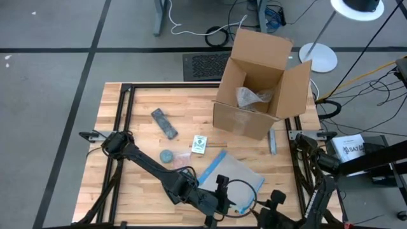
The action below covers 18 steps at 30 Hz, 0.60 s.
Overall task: Unpack boxes
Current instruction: Open the transparent zip bag
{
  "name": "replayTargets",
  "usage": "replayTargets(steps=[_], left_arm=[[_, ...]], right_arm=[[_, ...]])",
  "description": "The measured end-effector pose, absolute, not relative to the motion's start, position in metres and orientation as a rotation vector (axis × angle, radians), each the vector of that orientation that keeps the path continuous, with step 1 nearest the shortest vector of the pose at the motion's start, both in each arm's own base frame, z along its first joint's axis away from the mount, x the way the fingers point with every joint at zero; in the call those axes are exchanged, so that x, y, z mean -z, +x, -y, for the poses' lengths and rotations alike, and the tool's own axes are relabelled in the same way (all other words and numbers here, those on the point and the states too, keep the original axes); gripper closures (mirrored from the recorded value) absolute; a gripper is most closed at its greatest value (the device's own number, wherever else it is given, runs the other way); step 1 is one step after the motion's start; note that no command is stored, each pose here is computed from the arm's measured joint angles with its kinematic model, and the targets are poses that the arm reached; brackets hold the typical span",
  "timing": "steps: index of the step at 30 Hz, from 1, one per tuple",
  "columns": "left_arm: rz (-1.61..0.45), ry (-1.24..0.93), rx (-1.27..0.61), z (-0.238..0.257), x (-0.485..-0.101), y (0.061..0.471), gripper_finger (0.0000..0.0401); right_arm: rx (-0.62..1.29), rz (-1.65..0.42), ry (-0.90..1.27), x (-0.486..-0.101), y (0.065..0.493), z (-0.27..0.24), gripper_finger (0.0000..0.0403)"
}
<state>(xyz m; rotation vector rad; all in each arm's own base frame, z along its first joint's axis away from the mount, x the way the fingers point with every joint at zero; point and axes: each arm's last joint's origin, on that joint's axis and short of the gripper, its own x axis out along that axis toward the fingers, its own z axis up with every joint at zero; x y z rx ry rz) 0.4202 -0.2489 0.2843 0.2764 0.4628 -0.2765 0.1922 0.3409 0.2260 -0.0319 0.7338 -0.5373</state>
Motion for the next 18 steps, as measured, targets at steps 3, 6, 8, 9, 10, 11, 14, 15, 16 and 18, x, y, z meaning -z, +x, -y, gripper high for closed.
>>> replayTargets(steps=[3, 6, 8, 9, 10, 11, 14, 15, 16, 18], left_arm=[[-0.463, 0.275, 0.278, 0.249, -0.285, 0.420, 0.0401], [-0.460, 0.274, 0.277, 0.249, -0.285, 0.420, 0.0401], [-0.459, 0.275, 0.272, 0.249, -0.285, 0.420, 0.0401], [-0.459, 0.275, 0.271, 0.249, -0.285, 0.420, 0.0401], [-0.458, 0.275, 0.272, 0.249, -0.285, 0.420, 0.0401], [-0.459, 0.275, 0.273, 0.249, -0.285, 0.420, 0.0401], [-0.463, 0.277, 0.273, 0.249, -0.285, 0.420, 0.0401], [-0.468, 0.279, 0.275, 0.249, -0.284, 0.420, 0.0401], [-0.475, 0.281, 0.278, 0.249, -0.284, 0.419, 0.0401], [-0.498, 0.286, 0.277, 0.248, -0.282, 0.418, 0.0401]], right_arm=[[0.560, -0.696, -0.058, -0.220, 0.199, -0.335, 0.0252], [0.550, -0.691, -0.064, -0.217, 0.208, -0.333, 0.0252], [0.517, -0.696, -0.074, -0.216, 0.215, -0.334, 0.0252], [0.500, -0.698, -0.080, -0.216, 0.218, -0.335, 0.0252], [0.488, -0.701, -0.089, -0.216, 0.221, -0.336, 0.0252], [0.486, -0.703, -0.093, -0.216, 0.223, -0.335, 0.0253], [0.498, -0.705, -0.090, -0.216, 0.225, -0.333, 0.0263], [0.500, -0.706, -0.089, -0.216, 0.225, -0.332, 0.0270], [0.500, -0.706, -0.089, -0.216, 0.225, -0.333, 0.0279], [0.501, -0.707, -0.090, -0.216, 0.225, -0.332, 0.0304]])
